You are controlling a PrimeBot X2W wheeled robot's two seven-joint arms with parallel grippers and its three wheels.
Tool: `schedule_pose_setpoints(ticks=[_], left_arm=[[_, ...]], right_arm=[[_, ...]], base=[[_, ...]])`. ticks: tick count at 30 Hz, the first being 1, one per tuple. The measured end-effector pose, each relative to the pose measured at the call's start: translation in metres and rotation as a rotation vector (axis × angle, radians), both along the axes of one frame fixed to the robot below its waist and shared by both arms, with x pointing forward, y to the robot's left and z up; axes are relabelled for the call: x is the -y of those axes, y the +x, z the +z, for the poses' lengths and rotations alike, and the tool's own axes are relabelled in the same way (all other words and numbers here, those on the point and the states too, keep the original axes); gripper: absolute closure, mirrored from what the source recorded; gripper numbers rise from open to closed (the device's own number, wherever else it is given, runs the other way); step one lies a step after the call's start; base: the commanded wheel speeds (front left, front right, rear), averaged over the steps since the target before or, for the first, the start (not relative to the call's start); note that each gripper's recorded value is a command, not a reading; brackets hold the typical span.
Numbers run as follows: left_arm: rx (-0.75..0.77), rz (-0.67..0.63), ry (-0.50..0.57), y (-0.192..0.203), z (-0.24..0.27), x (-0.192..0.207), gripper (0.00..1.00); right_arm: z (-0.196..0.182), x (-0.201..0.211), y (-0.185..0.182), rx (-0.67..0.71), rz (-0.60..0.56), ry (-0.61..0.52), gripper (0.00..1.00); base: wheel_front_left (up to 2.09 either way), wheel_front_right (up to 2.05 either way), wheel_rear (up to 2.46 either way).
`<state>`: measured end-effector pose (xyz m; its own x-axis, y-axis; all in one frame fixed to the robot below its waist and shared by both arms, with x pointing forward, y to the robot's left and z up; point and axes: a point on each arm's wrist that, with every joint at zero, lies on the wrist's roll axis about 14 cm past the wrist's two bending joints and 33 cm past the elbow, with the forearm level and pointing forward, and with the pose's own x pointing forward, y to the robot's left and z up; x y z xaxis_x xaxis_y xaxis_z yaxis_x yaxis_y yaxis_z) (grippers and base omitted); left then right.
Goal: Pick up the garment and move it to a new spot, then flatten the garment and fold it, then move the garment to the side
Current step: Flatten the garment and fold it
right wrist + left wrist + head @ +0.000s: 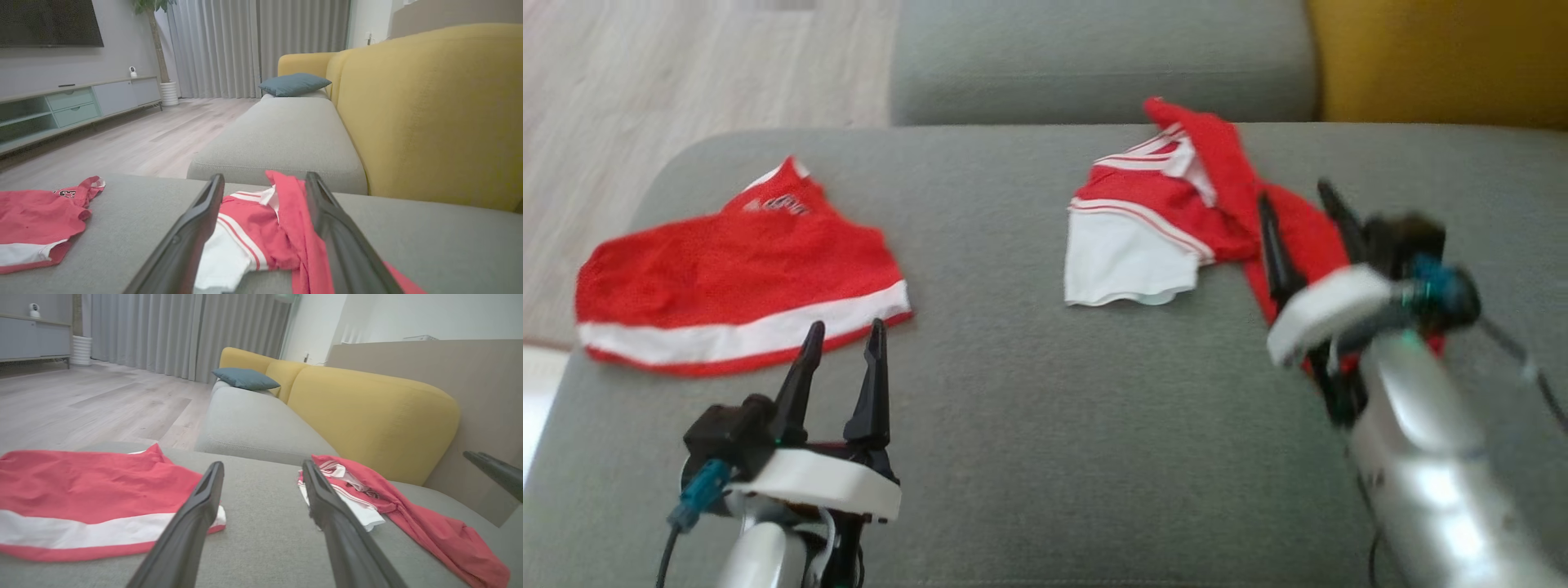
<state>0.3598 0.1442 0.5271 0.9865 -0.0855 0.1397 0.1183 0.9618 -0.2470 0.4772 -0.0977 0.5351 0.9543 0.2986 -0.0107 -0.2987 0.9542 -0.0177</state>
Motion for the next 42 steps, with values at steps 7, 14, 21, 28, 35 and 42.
schedule_pose_setpoints(ticks=[7,14,21,28,35,42], left_arm=[[0.021,-0.073,0.000,0.007,0.007,0.025,0.00],[-0.022,-0.084,0.009,0.003,-0.008,0.027,0.00],[-0.055,-0.075,0.009,0.003,-0.019,0.023,0.00],[-0.094,-0.067,0.014,0.007,-0.033,0.018,0.00],[-0.112,-0.067,0.029,0.013,-0.040,0.014,0.00],[-0.115,-0.061,0.039,0.011,-0.040,0.012,0.00]], right_arm=[[-0.048,0.029,-0.086,-0.039,-0.078,0.121,0.00],[-0.066,0.038,-0.107,-0.084,-0.127,0.169,0.00],[-0.100,0.080,-0.105,-0.224,-0.276,0.202,0.00],[-0.126,0.086,-0.088,-0.340,-0.323,0.260,0.00],[-0.142,0.071,-0.074,-0.398,-0.302,0.285,0.67],[-0.114,0.072,-0.051,-0.297,-0.307,0.314,1.00]], base=[[0.00,0.00,0.00],[0.00,0.00,0.00],[0.00,0.00,0.00],[0.00,0.00,0.00],[0.00,0.00,0.00],[0.00,0.00,0.00]])
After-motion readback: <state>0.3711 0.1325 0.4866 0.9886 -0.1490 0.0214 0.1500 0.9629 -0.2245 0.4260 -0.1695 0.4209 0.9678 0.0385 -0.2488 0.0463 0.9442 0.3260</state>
